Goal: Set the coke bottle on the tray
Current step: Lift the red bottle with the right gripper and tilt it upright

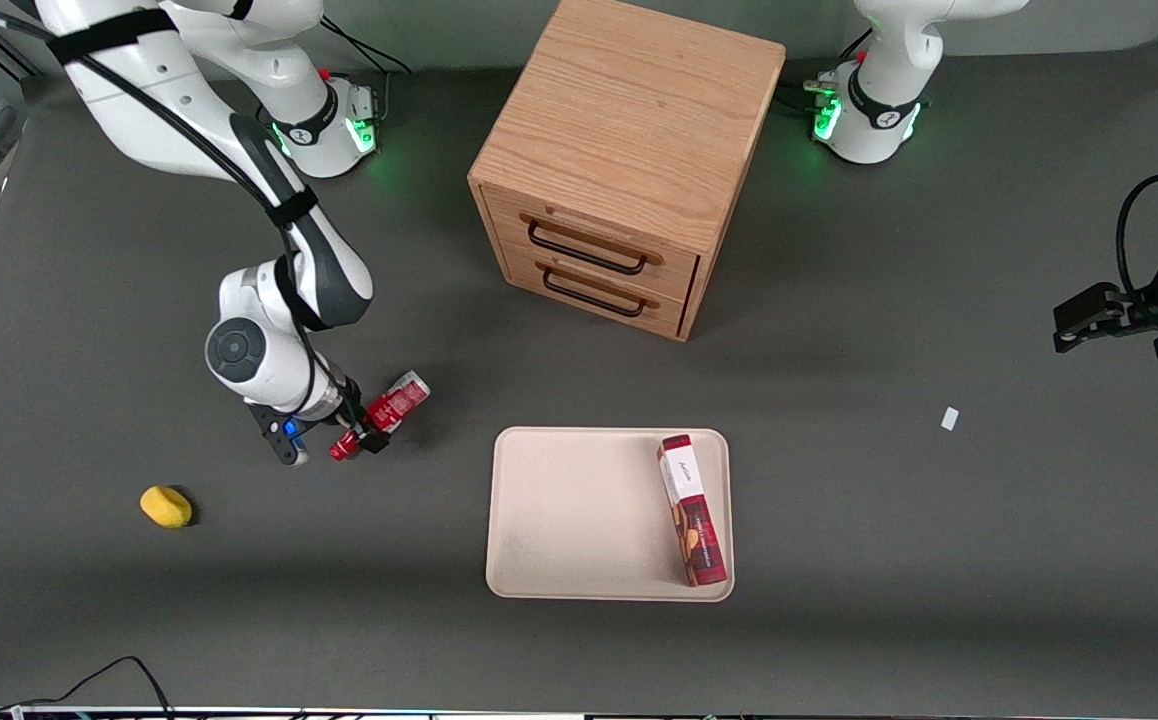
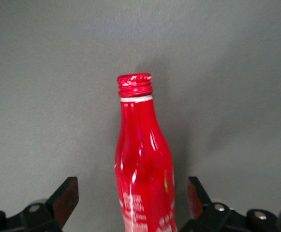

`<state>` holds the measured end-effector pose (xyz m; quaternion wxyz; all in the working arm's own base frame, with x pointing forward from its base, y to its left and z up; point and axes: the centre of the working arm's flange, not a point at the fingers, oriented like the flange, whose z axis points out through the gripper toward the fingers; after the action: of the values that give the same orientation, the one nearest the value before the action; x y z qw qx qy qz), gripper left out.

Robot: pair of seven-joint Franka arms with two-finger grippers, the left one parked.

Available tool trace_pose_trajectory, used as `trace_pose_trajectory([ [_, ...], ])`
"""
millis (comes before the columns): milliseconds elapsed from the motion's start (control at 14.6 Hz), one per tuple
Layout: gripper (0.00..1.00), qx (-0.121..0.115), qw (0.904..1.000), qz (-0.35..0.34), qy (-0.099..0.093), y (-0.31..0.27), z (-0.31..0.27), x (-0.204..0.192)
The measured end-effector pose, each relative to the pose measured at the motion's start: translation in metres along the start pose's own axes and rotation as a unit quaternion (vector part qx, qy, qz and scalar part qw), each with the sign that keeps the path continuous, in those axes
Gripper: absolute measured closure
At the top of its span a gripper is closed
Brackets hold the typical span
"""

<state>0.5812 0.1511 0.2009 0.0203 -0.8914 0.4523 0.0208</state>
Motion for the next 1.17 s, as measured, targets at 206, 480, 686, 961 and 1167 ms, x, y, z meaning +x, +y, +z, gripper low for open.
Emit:
trace_pose_trajectory([
  [206, 0.0, 0.006, 1.0, 0.003, 0.001, 0.003, 0.026, -0.002],
  [480, 0.22, 0.006, 1.0, 0.003, 0.001, 0.003, 0.029, -0.002],
  [686, 0.44, 0.009, 1.0, 0.003, 0.002, 0.002, 0.027, -0.002],
  [961, 0.44, 0.011, 0.9999, -0.005, 0.003, -0.01, 0.002, 0.0],
  [1167, 0.44, -0.005, 0.9988, -0.049, -0.005, -0.037, -0.066, 0.009],
])
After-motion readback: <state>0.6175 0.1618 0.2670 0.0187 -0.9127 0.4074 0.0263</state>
